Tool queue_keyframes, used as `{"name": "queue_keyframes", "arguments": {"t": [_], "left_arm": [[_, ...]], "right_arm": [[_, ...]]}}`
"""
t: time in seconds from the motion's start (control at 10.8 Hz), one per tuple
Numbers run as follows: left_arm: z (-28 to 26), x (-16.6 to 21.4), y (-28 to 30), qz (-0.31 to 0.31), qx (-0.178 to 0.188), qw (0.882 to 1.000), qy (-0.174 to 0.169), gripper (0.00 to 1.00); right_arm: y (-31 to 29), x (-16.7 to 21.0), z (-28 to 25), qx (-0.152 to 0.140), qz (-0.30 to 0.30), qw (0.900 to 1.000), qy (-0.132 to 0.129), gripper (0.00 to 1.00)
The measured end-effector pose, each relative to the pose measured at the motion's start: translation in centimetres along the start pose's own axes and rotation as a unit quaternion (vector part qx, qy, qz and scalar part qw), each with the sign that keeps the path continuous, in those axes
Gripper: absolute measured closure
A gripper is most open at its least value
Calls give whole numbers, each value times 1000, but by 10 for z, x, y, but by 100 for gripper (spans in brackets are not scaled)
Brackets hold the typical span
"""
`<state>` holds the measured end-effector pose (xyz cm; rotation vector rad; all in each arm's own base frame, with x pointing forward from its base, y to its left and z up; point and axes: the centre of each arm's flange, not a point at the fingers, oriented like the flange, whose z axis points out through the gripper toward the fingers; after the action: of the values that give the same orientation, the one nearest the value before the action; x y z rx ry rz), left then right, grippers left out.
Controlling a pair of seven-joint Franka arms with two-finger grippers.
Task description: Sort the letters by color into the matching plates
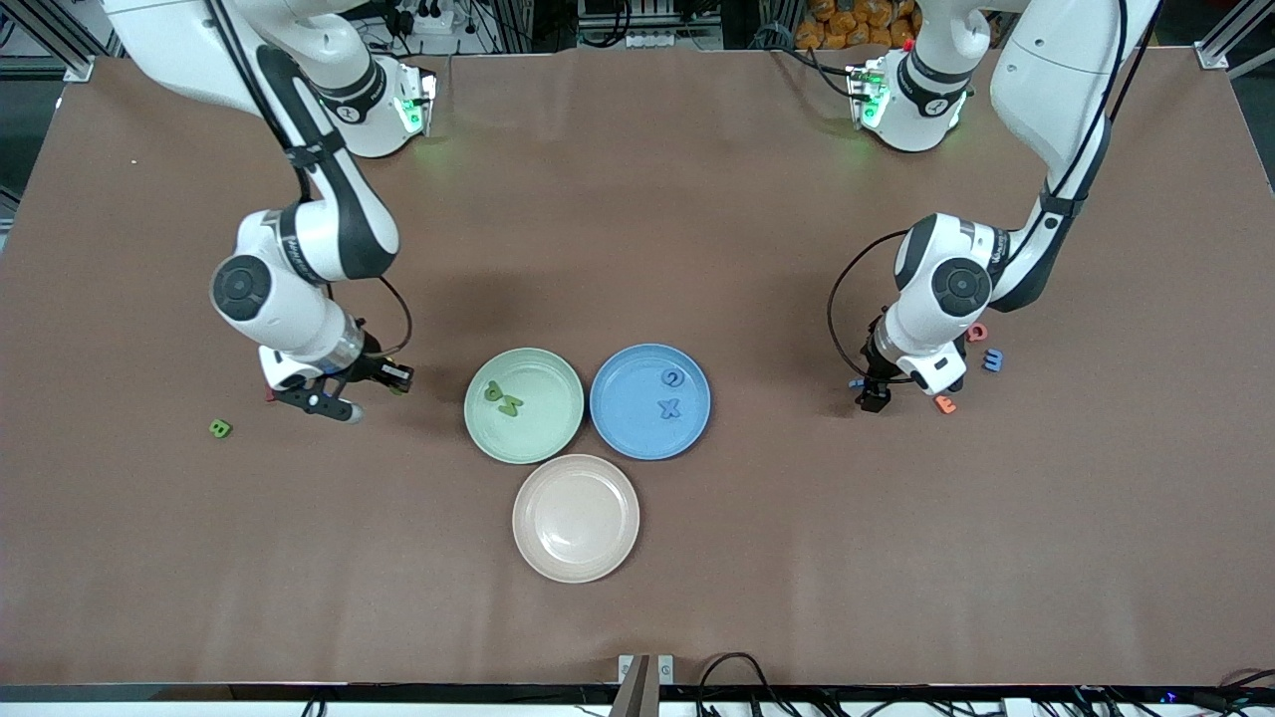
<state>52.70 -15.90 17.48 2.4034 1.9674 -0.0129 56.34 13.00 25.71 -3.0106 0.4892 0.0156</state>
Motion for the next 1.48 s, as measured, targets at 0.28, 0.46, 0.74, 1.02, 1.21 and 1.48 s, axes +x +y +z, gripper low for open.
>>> {"name": "queue_keyframes", "arguments": {"t": [0.28,0.46,0.74,1.02,1.21,1.48], "left_arm": [[0,-6,0,6,-1,1000,0,41],[-2,-8,0,8,-2,1000,0,67],[-3,-7,1,6,-3,1000,1,89],[-8,-8,8,8,-13,1000,1,89],[-17,-13,18,23,-27,999,2,89],[-31,-32,34,68,-46,997,11,89]], "right_arm": [[-57,-6,13,5,27,1000,3,73],[-88,-10,21,9,43,999,5,73],[-129,-17,28,17,66,998,9,73],[-156,-20,30,31,88,996,8,73],[-164,-21,31,37,106,994,7,59],[-159,-16,29,27,84,996,-1,22]]}}
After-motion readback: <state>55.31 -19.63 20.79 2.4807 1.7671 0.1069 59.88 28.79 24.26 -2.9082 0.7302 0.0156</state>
